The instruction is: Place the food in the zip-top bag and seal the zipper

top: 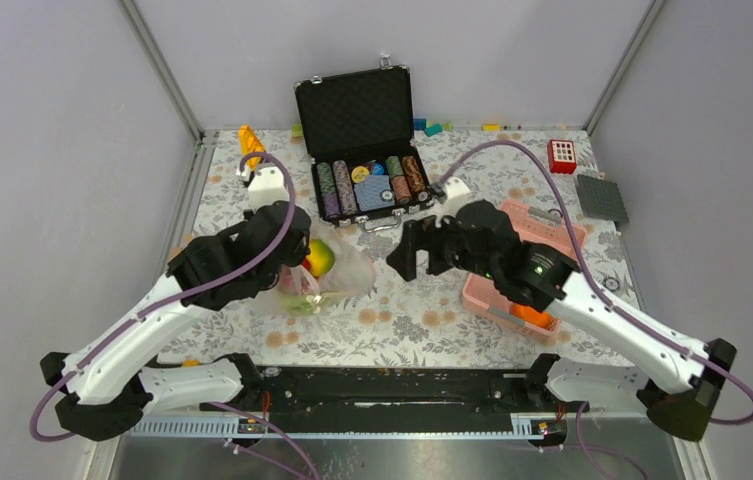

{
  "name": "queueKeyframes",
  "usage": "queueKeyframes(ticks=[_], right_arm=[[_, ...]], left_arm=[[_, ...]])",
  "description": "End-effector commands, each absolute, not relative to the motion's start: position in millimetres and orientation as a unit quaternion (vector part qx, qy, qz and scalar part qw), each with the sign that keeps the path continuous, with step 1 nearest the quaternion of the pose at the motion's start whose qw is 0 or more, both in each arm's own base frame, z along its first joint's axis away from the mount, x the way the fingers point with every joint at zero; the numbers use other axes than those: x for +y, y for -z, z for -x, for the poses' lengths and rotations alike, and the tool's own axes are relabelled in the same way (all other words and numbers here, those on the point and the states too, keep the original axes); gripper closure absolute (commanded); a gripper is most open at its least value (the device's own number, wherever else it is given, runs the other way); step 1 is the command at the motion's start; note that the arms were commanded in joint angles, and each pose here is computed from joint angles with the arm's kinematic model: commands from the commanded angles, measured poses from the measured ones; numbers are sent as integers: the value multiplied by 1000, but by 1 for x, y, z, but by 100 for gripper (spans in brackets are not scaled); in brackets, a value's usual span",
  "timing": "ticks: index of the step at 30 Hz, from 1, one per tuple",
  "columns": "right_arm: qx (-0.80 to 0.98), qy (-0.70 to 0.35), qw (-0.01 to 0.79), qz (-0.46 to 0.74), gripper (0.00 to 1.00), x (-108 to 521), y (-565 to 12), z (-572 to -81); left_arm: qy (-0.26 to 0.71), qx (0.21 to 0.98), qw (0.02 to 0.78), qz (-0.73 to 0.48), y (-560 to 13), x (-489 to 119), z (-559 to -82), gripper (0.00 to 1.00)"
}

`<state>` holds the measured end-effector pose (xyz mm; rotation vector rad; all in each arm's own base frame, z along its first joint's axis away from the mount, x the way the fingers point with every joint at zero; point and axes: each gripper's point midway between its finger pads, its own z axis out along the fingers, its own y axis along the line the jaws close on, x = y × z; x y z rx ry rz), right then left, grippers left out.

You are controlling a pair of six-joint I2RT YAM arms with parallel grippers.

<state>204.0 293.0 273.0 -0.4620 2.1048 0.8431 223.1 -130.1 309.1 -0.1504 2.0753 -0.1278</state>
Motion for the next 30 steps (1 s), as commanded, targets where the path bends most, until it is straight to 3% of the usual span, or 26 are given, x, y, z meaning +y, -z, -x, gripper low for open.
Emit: queueKeyframes(ticks=[1, 10, 16, 30], right_arm=[[833, -292, 463, 86, 0, 238, -273, -219], [915, -64, 371, -141, 0, 80, -166, -218], [919, 33, 310, -241, 0, 15, -125, -206], [934, 92, 188, -290, 0, -8, -61, -175]], left_arm=[[80, 850, 518, 56, -308, -156, -240, 100], [113, 866, 486, 8, -280, -206, -256, 100], [106, 873, 476, 3, -269, -212, -261, 100], [116, 886, 450, -4, -250, -216, -261, 100]])
